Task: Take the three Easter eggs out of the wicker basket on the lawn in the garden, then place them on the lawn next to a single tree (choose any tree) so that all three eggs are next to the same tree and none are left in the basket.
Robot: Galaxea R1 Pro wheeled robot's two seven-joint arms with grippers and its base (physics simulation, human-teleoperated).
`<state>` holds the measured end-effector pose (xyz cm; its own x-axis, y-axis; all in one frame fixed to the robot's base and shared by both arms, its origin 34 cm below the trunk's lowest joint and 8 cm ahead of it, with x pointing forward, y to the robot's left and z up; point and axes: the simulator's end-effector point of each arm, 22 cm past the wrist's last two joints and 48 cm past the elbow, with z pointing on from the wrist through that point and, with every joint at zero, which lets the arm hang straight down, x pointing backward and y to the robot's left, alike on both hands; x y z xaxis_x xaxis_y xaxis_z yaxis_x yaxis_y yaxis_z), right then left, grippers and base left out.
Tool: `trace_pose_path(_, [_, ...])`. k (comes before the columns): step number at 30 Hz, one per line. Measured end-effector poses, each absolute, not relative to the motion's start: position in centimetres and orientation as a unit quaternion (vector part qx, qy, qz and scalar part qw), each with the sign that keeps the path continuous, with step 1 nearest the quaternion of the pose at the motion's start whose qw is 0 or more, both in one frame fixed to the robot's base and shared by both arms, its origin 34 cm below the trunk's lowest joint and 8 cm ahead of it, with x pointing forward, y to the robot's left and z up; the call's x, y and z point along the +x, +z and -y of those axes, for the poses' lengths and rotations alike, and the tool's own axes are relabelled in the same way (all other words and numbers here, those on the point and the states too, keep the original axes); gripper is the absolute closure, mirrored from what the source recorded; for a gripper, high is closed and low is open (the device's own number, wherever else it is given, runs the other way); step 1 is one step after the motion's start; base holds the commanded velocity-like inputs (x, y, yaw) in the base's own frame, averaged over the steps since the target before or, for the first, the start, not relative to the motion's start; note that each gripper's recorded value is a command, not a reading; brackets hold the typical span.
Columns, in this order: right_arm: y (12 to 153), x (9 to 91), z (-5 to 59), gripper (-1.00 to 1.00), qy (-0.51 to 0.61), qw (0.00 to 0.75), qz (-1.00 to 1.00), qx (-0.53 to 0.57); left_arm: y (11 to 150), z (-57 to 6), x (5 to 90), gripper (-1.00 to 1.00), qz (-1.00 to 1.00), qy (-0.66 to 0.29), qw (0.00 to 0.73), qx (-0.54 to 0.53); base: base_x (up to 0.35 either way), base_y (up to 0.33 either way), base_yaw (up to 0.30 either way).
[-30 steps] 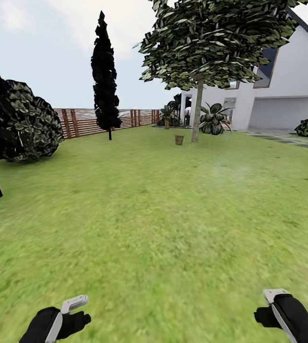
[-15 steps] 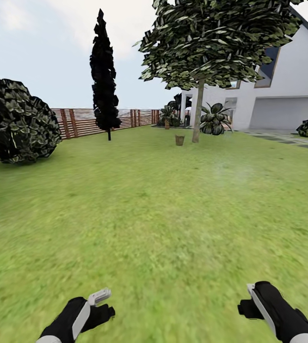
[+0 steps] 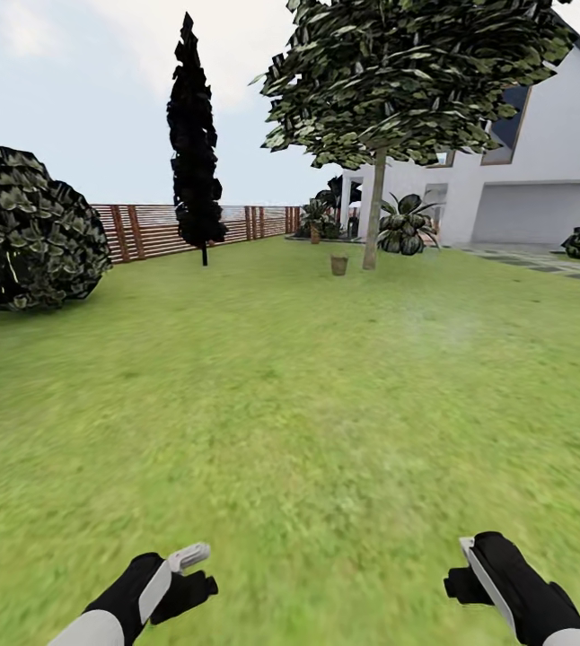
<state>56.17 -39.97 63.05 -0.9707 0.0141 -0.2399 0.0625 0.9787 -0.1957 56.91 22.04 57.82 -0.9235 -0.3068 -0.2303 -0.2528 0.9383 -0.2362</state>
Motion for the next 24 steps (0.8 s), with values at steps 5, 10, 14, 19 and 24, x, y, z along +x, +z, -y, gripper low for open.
trace_pose_path(5, [63.2,56.3,40.2,-1.0,-0.103,0.121,-0.987,0.02,57.6,-21.6,55.5,-1.0,-0.979,-0.109,0.099,-0.141,0.343,0.0,0.0])
trace_pose_path(10, [63.3,56.4,40.2,-1.0,-0.103,0.122,-0.987,0.02,57.7,-22.7,55.8,-1.0,-0.979,-0.099,0.103,-0.143,0.343,0.0,0.0])
trace_pose_path(14, [63.4,56.5,40.2,-1.0,-0.104,0.125,-0.987,0.02,57.7,-23.2,55.9,-1.0,-0.979,-0.096,0.105,-0.144,0.343,0.0,0.0])
trace_pose_path(19, [63.6,56.6,40.6,-1.0,-0.106,0.126,-0.986,0.02,57.8,-23.5,56.1,-1.0,-0.979,-0.093,0.111,-0.144,0.343,0.0,0.0])
trace_pose_path(24, [63.6,56.6,40.5,-1.0,-0.106,0.127,-0.986,0.02,57.9,-24.2,56.9,-1.0,-0.977,-0.087,0.13,-0.146,0.343,0.0,0.0])
